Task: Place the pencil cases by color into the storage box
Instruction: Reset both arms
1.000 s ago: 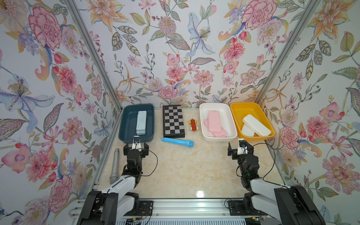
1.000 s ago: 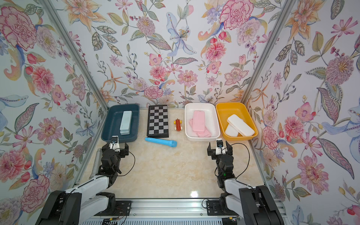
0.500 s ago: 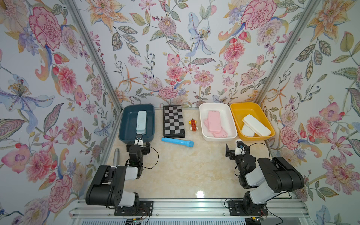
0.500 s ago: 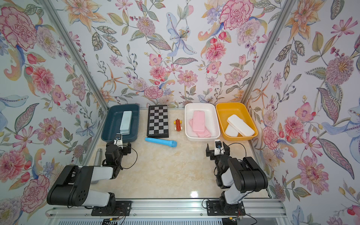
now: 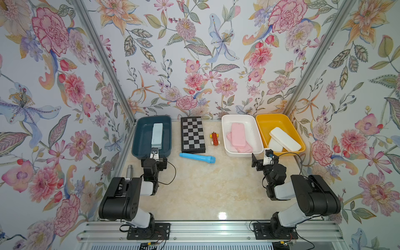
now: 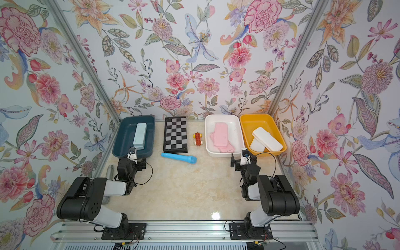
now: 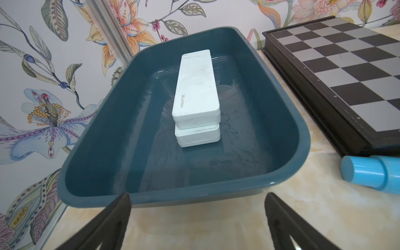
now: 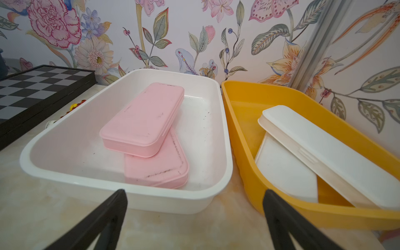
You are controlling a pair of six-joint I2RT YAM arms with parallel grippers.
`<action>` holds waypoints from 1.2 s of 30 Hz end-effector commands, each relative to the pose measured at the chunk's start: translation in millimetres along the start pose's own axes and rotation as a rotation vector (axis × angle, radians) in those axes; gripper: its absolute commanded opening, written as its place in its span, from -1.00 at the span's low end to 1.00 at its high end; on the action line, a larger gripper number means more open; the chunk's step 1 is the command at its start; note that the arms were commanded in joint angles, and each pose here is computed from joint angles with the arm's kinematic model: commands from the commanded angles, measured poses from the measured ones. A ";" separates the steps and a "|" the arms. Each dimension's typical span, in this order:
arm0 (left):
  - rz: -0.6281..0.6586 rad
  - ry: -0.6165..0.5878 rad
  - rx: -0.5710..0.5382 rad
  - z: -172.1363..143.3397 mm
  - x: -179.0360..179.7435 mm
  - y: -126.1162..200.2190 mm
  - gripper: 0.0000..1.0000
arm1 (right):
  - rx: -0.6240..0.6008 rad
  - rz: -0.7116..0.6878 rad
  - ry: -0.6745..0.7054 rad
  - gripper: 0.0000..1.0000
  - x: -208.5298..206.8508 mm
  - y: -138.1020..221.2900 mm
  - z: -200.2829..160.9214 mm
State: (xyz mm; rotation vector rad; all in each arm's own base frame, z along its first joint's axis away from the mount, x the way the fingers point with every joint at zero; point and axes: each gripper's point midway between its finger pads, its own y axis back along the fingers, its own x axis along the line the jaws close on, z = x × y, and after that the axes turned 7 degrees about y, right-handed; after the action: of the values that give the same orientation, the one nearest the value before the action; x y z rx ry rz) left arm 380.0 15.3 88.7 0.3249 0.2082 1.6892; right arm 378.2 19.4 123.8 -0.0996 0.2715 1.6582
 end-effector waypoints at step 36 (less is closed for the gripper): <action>0.003 -0.007 -0.010 4.9 0.5 -3.2 0.96 | 0.075 0.054 -0.074 1.00 2.6 -6.0 -12.3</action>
State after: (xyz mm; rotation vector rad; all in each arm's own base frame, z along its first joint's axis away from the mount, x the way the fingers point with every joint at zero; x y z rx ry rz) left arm 380.0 15.0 88.6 0.3256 0.2081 1.6883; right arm 380.5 15.8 102.8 0.0444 0.2955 1.6890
